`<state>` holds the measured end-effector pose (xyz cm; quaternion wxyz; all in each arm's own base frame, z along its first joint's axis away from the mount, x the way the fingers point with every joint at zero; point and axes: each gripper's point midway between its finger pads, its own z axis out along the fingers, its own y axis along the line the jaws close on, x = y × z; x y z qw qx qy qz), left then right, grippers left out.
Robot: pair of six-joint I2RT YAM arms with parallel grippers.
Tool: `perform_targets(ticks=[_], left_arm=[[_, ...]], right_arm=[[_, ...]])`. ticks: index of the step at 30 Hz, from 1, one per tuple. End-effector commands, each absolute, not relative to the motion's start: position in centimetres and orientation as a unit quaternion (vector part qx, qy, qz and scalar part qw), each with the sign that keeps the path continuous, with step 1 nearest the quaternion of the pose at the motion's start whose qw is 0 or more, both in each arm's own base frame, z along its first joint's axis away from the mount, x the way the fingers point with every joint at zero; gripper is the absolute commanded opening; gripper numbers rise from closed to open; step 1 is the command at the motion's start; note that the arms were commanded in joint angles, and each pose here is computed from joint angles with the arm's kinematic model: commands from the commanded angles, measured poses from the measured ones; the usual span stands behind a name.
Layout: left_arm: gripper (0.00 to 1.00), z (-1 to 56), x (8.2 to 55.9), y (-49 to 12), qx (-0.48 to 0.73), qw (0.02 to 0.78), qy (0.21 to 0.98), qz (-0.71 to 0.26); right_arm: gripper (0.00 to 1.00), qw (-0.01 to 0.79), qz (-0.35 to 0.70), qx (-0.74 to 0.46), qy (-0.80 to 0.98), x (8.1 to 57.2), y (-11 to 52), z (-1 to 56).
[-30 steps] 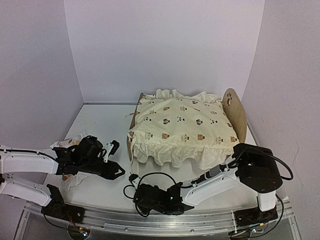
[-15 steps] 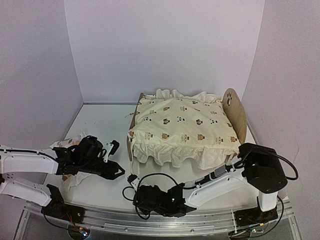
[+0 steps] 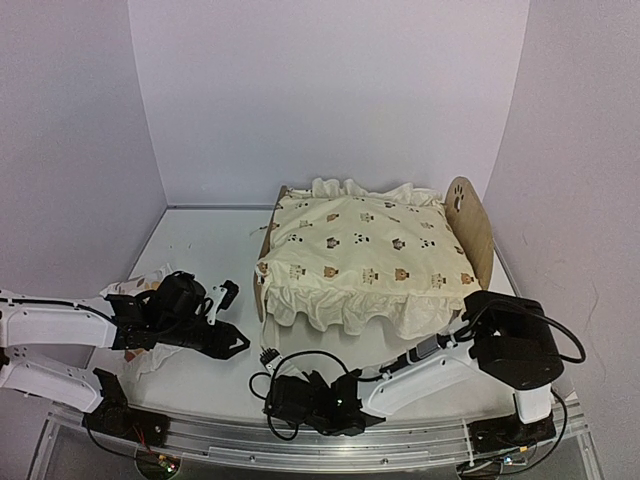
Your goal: Set up the pet bed
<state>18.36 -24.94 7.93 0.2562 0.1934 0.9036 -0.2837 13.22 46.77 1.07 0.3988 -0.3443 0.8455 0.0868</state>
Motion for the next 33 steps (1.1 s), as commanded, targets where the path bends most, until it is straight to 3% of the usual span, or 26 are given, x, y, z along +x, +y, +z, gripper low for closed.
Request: perform_targets(ticks=[1, 6, 21, 33], left_arm=[[0.4, 8.3, 18.6, -25.2, 0.196, 0.263, 0.901, -0.283], [0.4, 8.3, 18.6, -25.2, 0.196, 0.263, 0.901, -0.285], [0.41, 8.8, 17.9, -26.5, 0.22, 0.251, 0.891, -0.307], [0.47, 7.9, 17.7, -28.5, 0.244, 0.242, 0.89, -0.299]], right_arm=[[0.22, 0.37, 0.095, -0.326, 0.865, 12.8, 46.7, -0.2], [0.0, 0.345, 0.107, -0.319, 0.876, 12.8, 46.4, -1.0], [0.0, 0.379, 0.142, -0.347, 0.846, 16.9, 46.7, 6.6], [0.0, 0.356, 0.157, -0.356, 0.85, 19.8, 45.8, 6.7]])
